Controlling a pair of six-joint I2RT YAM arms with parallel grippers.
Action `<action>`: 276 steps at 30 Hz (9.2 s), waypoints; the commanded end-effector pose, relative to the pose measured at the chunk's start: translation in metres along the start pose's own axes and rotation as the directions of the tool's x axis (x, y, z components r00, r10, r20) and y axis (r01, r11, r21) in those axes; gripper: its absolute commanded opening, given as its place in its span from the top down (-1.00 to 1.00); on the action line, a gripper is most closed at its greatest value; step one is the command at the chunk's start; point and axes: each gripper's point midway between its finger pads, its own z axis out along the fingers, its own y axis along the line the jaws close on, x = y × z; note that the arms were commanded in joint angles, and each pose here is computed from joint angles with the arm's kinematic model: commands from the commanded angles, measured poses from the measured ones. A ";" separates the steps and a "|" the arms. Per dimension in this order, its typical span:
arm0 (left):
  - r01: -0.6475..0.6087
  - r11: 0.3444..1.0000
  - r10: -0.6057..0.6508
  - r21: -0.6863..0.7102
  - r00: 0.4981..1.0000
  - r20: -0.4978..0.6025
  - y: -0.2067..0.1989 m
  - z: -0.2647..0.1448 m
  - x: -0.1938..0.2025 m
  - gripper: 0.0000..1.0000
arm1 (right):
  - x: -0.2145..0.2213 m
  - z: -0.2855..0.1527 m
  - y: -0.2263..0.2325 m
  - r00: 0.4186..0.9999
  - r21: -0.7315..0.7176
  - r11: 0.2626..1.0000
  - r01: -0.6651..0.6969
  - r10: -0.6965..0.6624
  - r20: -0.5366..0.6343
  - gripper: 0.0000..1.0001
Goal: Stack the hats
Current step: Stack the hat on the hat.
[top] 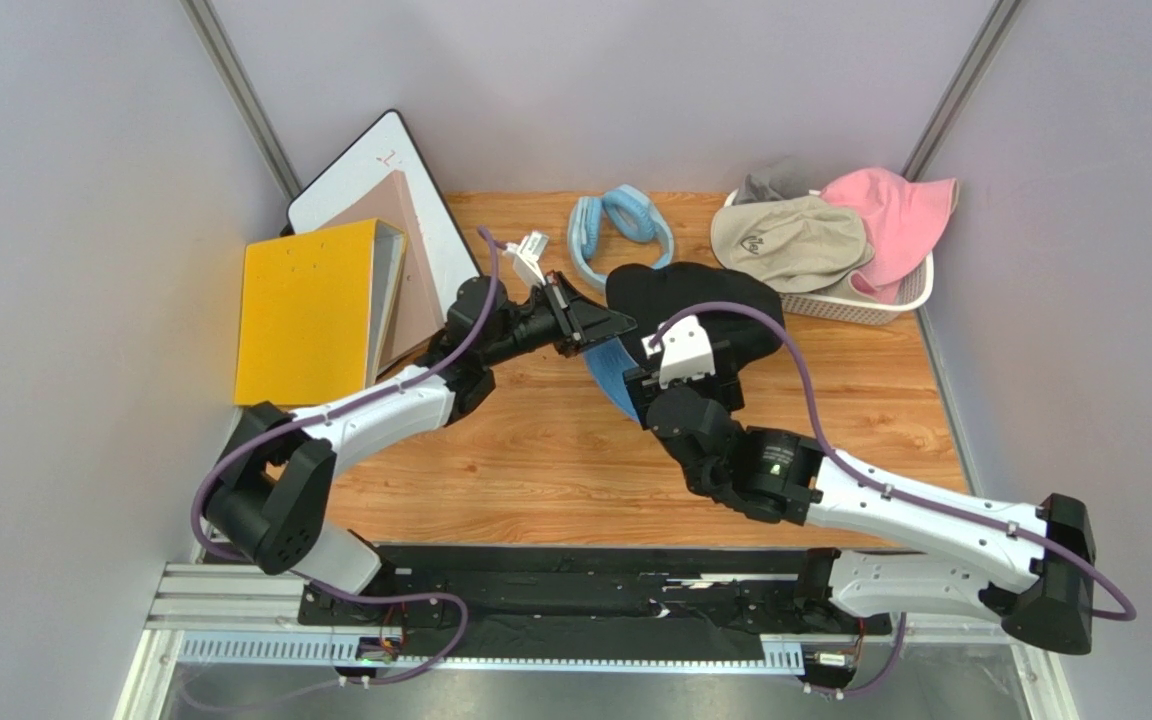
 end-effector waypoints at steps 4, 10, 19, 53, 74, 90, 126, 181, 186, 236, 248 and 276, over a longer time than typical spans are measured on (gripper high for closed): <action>-0.121 0.985 0.129 -0.122 0.990 0.052 0.024 -0.024 -0.015 1.00 | -0.087 -0.037 -0.037 0.973 -0.062 0.979 -0.192 0.199 0.121 -0.89; -0.182 0.967 0.188 -0.176 0.982 0.019 0.039 -0.033 -0.009 1.00 | -0.114 -0.024 -0.059 0.969 -0.081 0.967 -0.242 0.245 0.033 -0.81; -0.255 0.940 0.254 -0.226 0.967 -0.033 0.051 -0.049 0.001 1.00 | -0.098 0.017 -0.057 0.918 -0.180 0.900 -0.397 0.388 -0.084 -0.61; -0.374 0.823 0.337 -0.427 0.927 -0.161 0.132 -0.034 -0.004 1.00 | -0.052 0.066 -0.102 0.800 -0.145 0.791 -0.595 0.564 -0.206 -0.43; -0.500 0.722 0.450 -0.478 0.865 -0.224 0.137 -0.004 -0.045 1.00 | 0.053 0.063 -0.117 0.639 -0.045 0.664 -0.746 0.695 -0.329 -0.34; -0.517 0.700 0.433 -0.493 0.856 -0.283 0.150 -0.006 -0.040 1.00 | 0.080 0.070 -0.091 0.612 -0.235 0.566 -0.790 0.700 -0.368 -0.18; -0.665 0.602 0.549 -0.442 0.747 -0.375 0.151 0.029 -0.073 1.00 | 0.046 0.107 -0.144 0.558 -0.237 0.506 -0.829 0.776 -0.296 -0.25; -0.640 0.591 0.499 -0.491 0.768 -0.401 0.177 0.032 -0.059 1.00 | 0.162 0.102 -0.128 0.488 0.135 0.597 -0.791 0.748 -0.450 1.00; -0.650 0.548 0.502 -0.526 0.759 -0.415 0.193 0.020 -0.050 1.00 | 0.160 0.096 -0.116 0.511 0.113 0.622 -0.775 0.721 -0.469 1.00; -0.804 0.480 0.807 -0.351 0.561 -0.183 -0.016 0.084 -0.031 -0.99 | 0.106 0.039 -0.067 0.696 -0.104 0.743 -0.661 0.555 -0.455 0.79; -0.781 0.488 0.783 -0.390 0.589 -0.198 0.020 0.043 -0.012 -0.95 | 0.082 0.022 -0.077 0.722 -0.115 0.755 -0.646 0.556 -0.412 -0.81; -0.715 0.496 0.742 -0.493 0.644 -0.186 0.053 -0.011 -0.001 -0.97 | 0.004 -0.007 -0.089 0.764 -0.224 0.735 -0.640 0.578 -0.286 -0.81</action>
